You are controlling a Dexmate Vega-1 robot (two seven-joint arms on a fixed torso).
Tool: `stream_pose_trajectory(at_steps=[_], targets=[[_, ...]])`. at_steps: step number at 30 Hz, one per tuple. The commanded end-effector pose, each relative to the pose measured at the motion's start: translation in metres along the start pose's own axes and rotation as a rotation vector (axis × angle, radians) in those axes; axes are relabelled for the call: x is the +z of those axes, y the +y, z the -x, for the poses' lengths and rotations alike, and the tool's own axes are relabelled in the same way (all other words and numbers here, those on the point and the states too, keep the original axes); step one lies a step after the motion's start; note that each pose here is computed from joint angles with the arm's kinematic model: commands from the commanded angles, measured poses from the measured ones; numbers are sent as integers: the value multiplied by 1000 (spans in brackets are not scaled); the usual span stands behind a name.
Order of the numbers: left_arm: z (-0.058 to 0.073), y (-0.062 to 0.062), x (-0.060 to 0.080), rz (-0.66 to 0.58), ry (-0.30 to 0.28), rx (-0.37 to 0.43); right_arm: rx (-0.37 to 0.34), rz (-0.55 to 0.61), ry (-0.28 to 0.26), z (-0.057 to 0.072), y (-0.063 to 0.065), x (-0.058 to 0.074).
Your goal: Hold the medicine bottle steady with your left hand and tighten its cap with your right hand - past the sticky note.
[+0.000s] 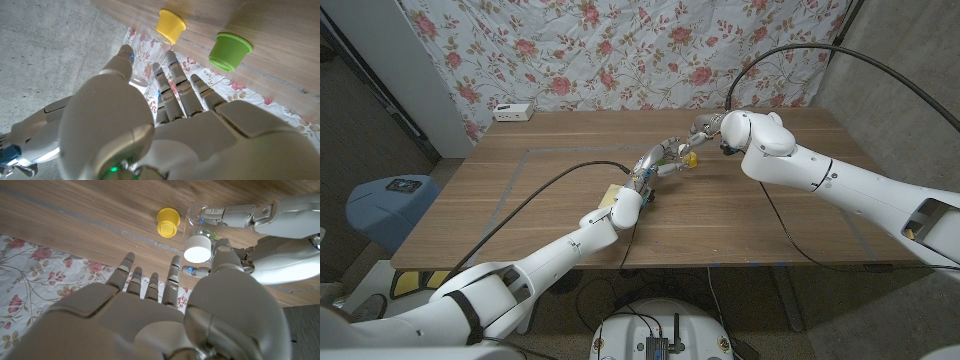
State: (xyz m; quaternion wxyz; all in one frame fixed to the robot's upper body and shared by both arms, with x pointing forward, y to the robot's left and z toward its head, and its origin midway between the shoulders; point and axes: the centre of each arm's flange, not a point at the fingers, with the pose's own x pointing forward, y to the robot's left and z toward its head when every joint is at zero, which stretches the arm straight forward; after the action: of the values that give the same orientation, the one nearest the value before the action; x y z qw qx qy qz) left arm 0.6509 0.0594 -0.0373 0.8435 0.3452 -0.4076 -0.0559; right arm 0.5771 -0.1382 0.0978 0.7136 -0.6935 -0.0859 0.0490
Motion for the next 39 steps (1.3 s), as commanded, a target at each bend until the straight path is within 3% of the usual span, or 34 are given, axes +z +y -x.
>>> stream_pose_trajectory(at_steps=[1, 39], targets=[[-2, -1, 0, 4, -8, -8, -8, 5, 1, -4, 0, 0], [-4, -3, -2, 9, -1, -8, -78, -3, 25, -9, 5, -1]])
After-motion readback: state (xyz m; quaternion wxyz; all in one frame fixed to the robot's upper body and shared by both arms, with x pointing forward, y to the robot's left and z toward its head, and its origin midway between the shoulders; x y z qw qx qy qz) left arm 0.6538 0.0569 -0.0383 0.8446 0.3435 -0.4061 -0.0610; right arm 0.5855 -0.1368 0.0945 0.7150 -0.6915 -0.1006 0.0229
